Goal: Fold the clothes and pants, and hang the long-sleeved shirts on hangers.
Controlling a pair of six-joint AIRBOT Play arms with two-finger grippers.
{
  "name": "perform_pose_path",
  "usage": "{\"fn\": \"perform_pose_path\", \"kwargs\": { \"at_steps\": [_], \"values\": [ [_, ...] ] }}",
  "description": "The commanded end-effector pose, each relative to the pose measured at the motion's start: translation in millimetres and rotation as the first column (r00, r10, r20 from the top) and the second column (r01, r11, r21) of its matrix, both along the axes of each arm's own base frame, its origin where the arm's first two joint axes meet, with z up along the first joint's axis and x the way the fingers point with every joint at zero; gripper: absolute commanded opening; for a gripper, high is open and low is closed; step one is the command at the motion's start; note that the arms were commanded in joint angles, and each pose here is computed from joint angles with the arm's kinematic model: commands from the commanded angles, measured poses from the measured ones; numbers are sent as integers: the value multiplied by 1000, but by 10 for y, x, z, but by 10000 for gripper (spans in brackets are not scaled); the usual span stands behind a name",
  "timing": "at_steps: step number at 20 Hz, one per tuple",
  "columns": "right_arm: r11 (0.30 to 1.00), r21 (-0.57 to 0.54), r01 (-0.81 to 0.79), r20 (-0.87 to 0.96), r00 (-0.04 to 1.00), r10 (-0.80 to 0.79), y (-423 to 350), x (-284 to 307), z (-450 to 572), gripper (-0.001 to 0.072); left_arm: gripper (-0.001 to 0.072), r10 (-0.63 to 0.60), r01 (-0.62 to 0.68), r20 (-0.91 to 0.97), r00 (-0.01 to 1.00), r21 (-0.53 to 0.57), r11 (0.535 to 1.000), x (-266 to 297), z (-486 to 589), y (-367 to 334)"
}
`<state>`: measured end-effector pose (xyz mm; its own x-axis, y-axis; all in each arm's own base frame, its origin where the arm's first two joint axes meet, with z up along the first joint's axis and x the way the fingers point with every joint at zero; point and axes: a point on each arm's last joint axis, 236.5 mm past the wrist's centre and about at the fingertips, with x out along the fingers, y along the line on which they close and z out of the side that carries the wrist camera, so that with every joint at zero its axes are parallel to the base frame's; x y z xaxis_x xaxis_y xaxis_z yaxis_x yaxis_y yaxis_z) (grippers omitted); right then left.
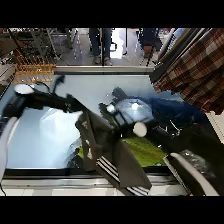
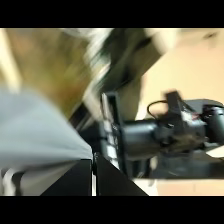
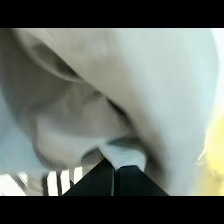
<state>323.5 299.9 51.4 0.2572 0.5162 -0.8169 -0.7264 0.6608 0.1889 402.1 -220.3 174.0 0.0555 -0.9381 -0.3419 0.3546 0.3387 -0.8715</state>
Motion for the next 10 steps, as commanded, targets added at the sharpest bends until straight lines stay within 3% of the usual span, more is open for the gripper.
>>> {"fn": "perform_pose_path", "kwargs": {
  "at_steps": [1, 5, 10],
  "values": [
    [999, 13, -37, 218, 975, 33, -189, -21, 1455, 13, 7, 69, -28, 278, 958, -149, 988, -140, 1248, 138],
    [972, 232, 34, 534, 831, -157, -391, 217, 2835, 12, 7, 311, -229, 574, 758, -213, 950, 17, 2338, 337],
    [922, 286, 261, 416, 833, -365, -543, 1283, 2175, 14, 9, 526, -483, 545, 653, -236, 843, 1039, 2002, 671]
  ]
}}
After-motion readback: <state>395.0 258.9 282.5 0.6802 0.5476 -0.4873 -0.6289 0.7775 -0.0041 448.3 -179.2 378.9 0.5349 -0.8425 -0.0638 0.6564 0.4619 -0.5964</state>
